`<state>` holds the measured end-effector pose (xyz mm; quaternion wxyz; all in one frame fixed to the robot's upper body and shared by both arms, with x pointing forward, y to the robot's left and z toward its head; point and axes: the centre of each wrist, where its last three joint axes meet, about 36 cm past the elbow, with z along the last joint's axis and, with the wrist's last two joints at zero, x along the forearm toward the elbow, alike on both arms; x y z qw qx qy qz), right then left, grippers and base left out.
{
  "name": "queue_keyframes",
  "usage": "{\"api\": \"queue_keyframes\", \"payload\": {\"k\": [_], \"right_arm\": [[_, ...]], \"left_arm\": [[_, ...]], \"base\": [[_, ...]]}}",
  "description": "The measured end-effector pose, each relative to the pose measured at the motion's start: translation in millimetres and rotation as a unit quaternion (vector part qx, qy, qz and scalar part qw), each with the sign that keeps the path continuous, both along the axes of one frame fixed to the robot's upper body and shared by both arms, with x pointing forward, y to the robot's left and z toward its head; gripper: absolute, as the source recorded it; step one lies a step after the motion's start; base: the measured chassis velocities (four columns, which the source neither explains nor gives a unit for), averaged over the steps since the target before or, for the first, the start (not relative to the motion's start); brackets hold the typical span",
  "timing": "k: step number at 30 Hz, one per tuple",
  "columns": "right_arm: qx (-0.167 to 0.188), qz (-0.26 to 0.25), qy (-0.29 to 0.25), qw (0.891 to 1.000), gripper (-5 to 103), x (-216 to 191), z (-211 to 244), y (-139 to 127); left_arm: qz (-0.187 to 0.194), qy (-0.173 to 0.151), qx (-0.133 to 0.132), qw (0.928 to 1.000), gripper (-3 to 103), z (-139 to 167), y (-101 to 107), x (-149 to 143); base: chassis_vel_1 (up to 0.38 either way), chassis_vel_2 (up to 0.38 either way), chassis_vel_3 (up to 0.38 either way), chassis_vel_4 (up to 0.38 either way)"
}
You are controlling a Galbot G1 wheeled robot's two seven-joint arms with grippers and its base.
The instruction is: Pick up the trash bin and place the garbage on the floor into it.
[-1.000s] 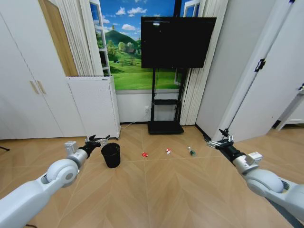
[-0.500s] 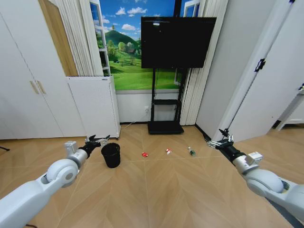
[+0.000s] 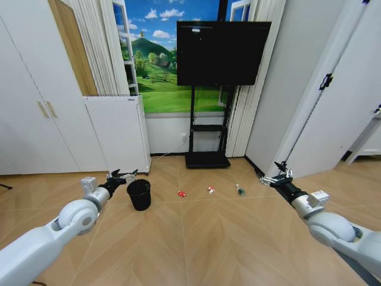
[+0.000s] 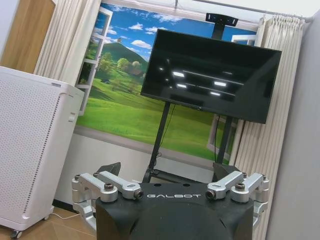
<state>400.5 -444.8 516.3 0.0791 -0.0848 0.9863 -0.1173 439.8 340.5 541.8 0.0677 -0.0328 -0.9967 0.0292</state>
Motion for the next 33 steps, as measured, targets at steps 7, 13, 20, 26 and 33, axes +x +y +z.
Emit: {"api": "queue_keyframes", "payload": {"k": [7, 13, 20, 26, 33], "right_arm": [[0.017, -0.033, 0.005, 0.999, 100, -3.5, -6.0, 10.1], [0.03, -0.06, 0.011, 0.998, 100, -5.8, -10.4, 19.3], [0.063, -0.074, 0.004, 0.995, 100, -8.6, -22.0, 24.4], [0.068, -0.09, 0.01, 0.994, 100, -9.3, -22.8, 31.6], [0.097, -0.198, 0.021, 0.975, 100, -4.3, -32.7, 79.3]], "left_arm": [[0.058, -0.003, 0.025, 0.998, 100, -13.8, -2.3, 2.8], [0.098, -0.006, 0.042, 0.9943, 100, -23.4, -4.6, 4.4], [0.091, -0.005, 0.031, 0.9954, 100, -26.0, -7.4, 5.2], [0.15, -0.009, 0.065, 0.9865, 100, -49.7, -9.4, 9.6], [0.145, -0.007, 0.093, 0.9849, 100, -65.5, -13.3, 7.1]], "base": [[0.0, 0.0, 0.0, 0.0], [0.0, 0.0, 0.0, 0.0], [0.0, 0.0, 0.0, 0.0], [0.0, 0.0, 0.0, 0.0], [0.0, 0.0, 0.0, 0.0]]}}
